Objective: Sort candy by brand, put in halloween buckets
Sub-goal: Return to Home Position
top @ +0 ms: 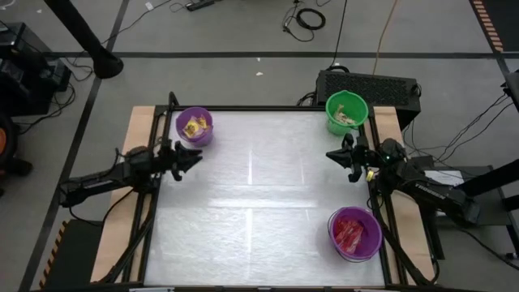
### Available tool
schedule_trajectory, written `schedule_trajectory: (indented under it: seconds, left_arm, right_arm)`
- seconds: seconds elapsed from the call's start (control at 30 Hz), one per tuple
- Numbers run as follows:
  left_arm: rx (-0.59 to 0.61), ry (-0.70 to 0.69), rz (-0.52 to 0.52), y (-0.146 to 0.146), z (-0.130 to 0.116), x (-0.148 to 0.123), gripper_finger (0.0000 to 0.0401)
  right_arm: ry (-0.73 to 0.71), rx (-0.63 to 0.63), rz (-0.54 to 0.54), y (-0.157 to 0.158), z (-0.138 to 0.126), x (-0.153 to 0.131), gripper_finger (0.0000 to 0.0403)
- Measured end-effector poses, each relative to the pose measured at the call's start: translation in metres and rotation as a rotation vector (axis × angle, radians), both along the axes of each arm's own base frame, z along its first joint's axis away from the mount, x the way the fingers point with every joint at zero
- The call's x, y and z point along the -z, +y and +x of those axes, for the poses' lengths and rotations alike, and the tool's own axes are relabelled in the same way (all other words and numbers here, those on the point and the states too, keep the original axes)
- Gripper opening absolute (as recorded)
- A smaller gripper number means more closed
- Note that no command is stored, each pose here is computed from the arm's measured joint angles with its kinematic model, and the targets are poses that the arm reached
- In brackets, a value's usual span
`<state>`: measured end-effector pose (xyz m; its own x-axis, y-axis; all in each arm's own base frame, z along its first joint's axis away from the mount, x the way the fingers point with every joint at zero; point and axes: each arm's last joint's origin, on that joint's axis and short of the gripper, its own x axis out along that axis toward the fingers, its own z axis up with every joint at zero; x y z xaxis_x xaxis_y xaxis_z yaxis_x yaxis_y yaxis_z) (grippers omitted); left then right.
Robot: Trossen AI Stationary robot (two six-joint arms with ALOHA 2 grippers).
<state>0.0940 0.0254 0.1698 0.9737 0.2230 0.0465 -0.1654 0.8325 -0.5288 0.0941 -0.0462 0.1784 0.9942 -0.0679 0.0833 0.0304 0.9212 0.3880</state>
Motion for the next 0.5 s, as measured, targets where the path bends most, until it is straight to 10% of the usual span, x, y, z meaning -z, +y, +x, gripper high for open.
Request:
schedule_trajectory:
  seconds: [0.5]
  left_arm:
    - [0.005, 0.118, 0.257, 0.0003, 0.0021, 0.0051, 0.0191]
  right_arm:
    - [0.032, 0.017, -0.158, -0.0003, 0.0002, 0.0023, 0.0000]
